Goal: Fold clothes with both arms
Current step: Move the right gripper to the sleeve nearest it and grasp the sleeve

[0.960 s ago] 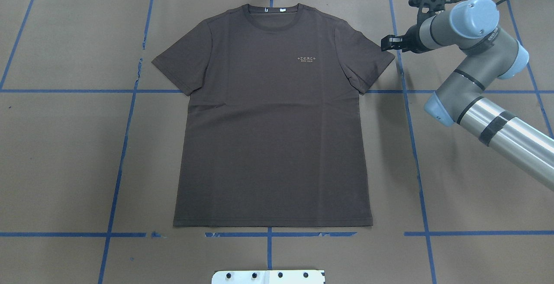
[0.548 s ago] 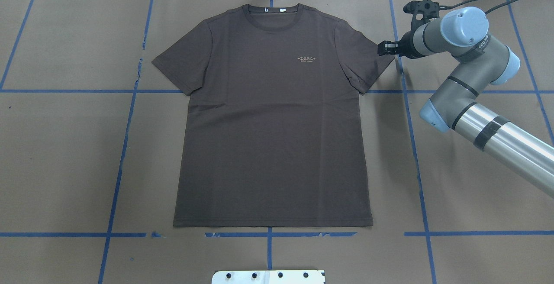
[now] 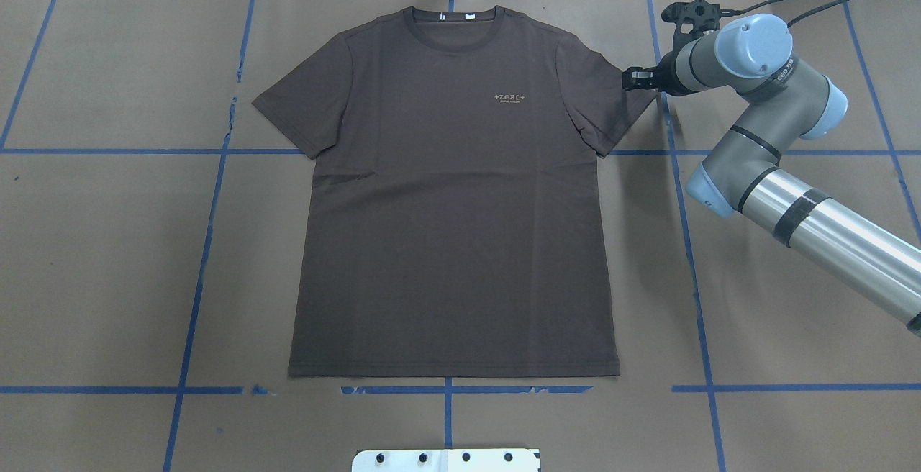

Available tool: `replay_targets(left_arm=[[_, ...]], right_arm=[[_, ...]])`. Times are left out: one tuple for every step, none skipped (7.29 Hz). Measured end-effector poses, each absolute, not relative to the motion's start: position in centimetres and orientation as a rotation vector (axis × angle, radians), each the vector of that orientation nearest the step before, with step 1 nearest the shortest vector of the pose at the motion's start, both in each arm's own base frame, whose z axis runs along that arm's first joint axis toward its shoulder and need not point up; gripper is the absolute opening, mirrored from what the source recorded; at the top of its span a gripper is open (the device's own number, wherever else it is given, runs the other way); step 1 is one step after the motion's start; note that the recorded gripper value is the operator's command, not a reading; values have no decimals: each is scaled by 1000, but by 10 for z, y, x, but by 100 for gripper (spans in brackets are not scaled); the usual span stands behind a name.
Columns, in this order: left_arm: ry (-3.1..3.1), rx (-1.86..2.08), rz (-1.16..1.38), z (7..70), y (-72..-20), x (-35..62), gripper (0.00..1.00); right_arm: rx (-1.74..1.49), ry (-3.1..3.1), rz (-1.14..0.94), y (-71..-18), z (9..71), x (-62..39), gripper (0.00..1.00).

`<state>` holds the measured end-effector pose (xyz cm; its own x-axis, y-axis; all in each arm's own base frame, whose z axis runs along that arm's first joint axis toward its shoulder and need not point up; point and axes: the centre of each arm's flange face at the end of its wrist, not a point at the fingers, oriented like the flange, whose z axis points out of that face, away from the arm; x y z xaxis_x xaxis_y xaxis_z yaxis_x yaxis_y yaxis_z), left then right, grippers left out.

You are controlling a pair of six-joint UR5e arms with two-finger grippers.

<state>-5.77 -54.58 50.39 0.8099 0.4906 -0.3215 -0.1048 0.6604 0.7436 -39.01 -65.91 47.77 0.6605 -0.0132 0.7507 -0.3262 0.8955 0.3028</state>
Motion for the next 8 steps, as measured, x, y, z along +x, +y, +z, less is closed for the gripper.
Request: replay_targets(left_arm=[[537,783,355,504,-546,-58,100],[537,782,355,504,-546,-58,100],[537,782,355,505,-546,-58,100],[537,782,355,505,-546,-58,100],[537,781,354,505,-546,-58,100],[537,781,354,505,-546,-58,100],[538,780,353,505,-546,-58,100],[538,780,353,505,-546,-58,100]], right_arm=[[439,-837,182,-659,478,-391,69],[439,-838,182,-658,479,-391,69],[439,-838,181,-657,480,-391,69],[438,-836,181,-657,482,-391,69],[437,-836,181,-656,483,-390,58],[438,-837,181,-656,482,-390,23],[436,-840,188,-656,481,-391,0],[432,-844,200,-655,480,-391,0]])
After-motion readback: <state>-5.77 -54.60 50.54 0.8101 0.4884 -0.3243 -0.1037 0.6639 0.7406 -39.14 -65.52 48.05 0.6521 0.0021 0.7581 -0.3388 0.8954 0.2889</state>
